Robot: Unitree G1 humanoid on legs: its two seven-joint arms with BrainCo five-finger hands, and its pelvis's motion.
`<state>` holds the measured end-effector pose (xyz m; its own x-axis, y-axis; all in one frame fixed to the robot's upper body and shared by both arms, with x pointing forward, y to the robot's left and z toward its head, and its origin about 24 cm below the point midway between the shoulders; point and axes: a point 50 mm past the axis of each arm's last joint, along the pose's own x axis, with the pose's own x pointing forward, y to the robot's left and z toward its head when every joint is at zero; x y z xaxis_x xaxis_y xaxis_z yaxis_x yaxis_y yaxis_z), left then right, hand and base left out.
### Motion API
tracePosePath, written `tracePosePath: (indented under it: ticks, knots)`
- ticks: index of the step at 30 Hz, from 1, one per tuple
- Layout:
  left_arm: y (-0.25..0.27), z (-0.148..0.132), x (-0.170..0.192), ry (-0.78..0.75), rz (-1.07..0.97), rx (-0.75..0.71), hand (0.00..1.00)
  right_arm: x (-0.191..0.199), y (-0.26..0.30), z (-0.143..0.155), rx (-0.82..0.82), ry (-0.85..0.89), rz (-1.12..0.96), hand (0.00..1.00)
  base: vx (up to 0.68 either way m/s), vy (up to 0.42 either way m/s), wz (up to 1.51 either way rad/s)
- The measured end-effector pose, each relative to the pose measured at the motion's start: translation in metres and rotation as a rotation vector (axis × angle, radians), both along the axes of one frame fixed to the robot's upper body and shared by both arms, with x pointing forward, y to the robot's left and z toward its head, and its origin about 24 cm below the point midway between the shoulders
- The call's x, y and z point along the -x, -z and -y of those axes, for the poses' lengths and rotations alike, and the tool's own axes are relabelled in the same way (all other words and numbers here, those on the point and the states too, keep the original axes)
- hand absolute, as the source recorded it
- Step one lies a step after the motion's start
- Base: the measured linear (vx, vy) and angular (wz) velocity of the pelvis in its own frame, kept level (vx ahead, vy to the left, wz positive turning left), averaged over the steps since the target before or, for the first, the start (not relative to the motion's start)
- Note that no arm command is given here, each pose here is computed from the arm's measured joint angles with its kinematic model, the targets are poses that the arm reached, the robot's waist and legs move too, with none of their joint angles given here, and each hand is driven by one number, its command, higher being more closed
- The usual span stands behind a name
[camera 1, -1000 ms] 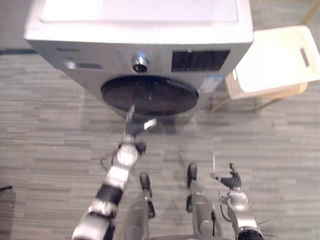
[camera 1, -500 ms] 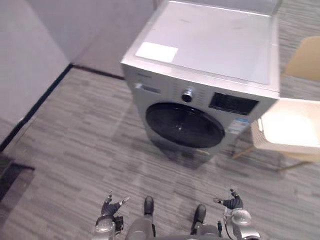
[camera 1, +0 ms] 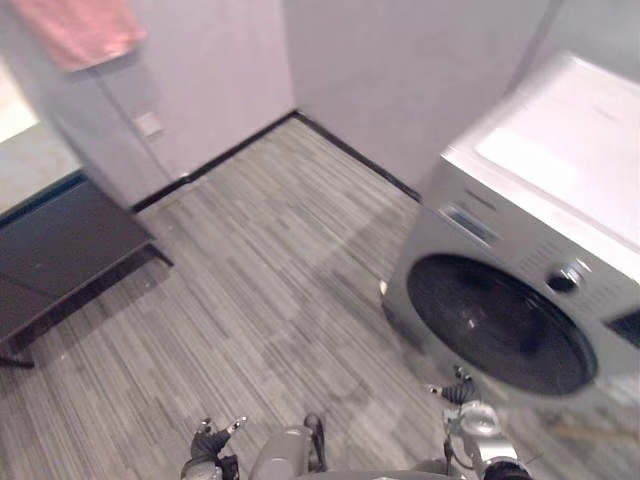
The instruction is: Pick up the laundry basket with both hands and put the clothes into the washing machine.
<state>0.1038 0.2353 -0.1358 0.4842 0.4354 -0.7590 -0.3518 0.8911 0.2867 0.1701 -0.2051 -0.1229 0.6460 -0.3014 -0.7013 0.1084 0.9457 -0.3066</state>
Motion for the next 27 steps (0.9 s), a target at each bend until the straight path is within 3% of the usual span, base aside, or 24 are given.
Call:
tracePosePath:
  ticks: [3,12,18,23,27]
  knots:
    - [-0.007,-0.004,-0.010,-0.026,0.051,-0.013,0.00,-0.006,-0.004,-0.012,-0.029,-0.008,0.037,0.00,0.42,0.018,1.25]
    - [-0.010,0.035,-0.036,-0.051,0.141,0.102,0.00,-0.014,-0.019,0.004,0.024,-0.006,0.106,0.00,0.56,-0.197,1.44]
    - [-0.019,0.037,-0.041,-0.012,0.192,0.097,0.00,-0.026,-0.028,-0.021,-0.040,-0.031,0.176,0.00,0.38,-0.142,0.05]
    - [-0.023,0.040,-0.051,0.028,0.220,0.098,0.00,-0.011,-0.022,0.002,-0.013,0.069,0.139,0.00,0.24,0.113,0.02]
    - [-0.022,0.036,-0.049,0.034,0.205,0.087,0.00,-0.007,-0.019,-0.001,-0.019,0.086,0.124,0.00,0.09,0.090,0.11]
